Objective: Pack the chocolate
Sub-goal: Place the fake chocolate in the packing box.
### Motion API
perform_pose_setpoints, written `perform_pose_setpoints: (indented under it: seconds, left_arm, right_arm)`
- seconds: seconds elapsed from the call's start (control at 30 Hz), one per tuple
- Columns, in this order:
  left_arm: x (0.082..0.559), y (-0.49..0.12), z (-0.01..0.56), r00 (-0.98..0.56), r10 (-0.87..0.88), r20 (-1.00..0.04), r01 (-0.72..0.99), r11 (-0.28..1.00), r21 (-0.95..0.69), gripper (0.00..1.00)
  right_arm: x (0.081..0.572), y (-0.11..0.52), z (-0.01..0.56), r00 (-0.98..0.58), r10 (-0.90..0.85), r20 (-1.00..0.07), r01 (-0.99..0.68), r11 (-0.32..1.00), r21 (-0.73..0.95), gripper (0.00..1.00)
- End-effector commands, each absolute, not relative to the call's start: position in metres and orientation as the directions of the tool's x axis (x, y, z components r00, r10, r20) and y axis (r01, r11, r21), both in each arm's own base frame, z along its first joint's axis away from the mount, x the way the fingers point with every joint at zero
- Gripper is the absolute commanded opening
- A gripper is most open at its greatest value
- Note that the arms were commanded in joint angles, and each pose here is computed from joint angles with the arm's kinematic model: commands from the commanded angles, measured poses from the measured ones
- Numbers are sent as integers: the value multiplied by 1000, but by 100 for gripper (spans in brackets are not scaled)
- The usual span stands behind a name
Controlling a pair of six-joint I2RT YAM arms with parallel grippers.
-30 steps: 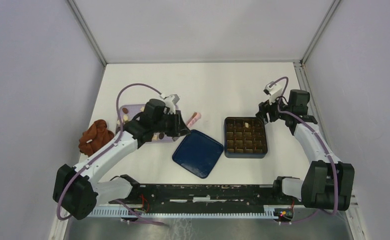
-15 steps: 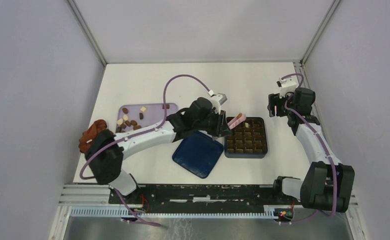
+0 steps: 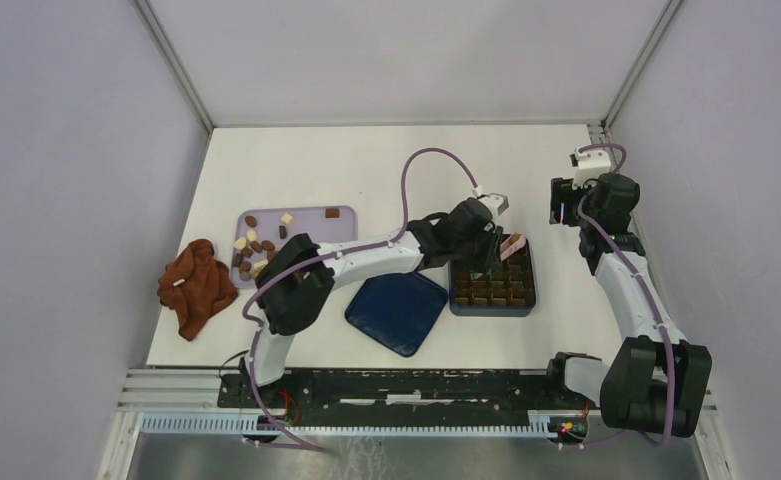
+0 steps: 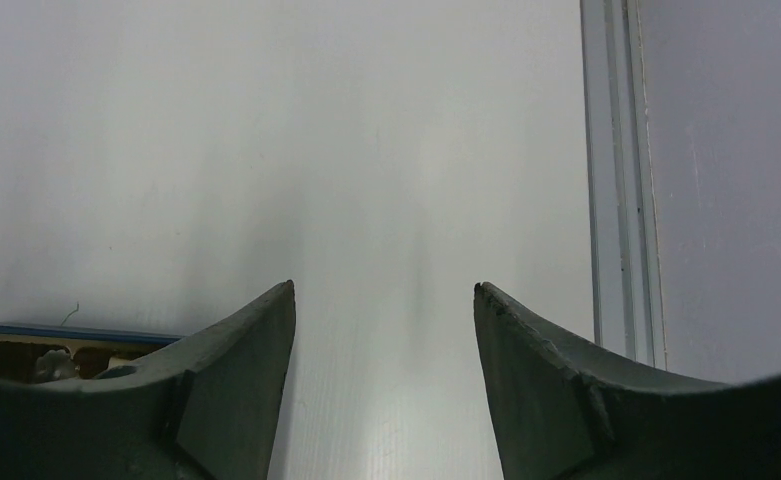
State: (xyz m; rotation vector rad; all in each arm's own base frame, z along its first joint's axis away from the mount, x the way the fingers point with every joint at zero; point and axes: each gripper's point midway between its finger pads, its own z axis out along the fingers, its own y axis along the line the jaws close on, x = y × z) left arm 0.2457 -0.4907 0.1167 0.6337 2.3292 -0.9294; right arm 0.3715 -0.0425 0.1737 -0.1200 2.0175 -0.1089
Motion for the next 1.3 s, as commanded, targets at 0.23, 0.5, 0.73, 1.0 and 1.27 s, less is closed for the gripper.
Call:
perform_pose_setpoints:
  seconds: [0.23,0.5,0.73,1.0,1.27]
  left_arm:
    - [264,-505,106,-696,278,-662,626,687,-369,26]
    - [263,-507,103,-701,289,-651,625,689,-367,40]
    - [262,-508,110,-698,285,-657,629,683,-372,43]
    - [262,-505,147,-669,226,-708,635,669,-386,37]
    - [249,-481,182,-652,153,-743,633,650,-421,37]
  right_arm:
    - [375,-45,181,-408,-128,-904,-23,991,-130,71]
    - [375,-42,180,-408,-133,-903,-42,991,-127,71]
    - [375,-40,179,-409,-136,-902,-54,991,-125,71]
    - [375,-34,178,-408,-148,-901,-97,988,-118,71]
    - [371,-11,182,-375,-206,-904,-246,962,-117,71]
